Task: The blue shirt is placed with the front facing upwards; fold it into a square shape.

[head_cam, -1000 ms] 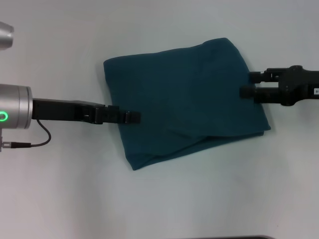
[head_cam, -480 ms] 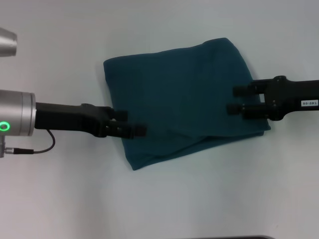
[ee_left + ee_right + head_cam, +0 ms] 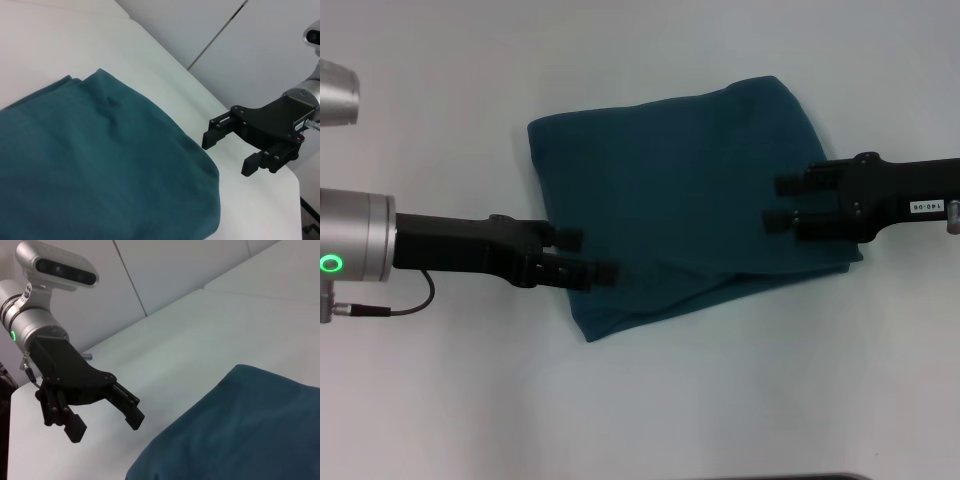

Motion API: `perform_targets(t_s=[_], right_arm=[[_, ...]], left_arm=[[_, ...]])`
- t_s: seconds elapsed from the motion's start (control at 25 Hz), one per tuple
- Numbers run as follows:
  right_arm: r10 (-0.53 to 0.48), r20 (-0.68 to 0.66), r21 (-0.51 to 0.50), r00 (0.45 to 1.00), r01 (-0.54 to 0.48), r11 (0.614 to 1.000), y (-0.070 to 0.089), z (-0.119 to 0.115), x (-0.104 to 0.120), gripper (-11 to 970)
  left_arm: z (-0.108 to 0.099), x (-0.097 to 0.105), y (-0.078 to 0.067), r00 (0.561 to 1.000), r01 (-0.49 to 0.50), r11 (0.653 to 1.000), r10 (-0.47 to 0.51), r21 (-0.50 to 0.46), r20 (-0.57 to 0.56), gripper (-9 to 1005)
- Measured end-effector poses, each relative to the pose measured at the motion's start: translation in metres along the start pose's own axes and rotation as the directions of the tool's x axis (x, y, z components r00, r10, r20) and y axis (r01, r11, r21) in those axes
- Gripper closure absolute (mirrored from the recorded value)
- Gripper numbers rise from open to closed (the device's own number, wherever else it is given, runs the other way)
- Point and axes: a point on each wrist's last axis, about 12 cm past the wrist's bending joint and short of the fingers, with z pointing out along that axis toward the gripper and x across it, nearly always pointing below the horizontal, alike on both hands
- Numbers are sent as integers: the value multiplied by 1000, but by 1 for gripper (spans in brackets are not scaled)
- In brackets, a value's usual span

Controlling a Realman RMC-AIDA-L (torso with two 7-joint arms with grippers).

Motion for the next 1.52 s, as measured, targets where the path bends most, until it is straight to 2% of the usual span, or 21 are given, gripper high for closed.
perform_targets(t_s=[1.52], right_arm=[[13,7,-3,1000,-13,1000,1,3,0,291]], left_arm=[[-4,-3,-3,1000,-7,1000,7,27,5,46]])
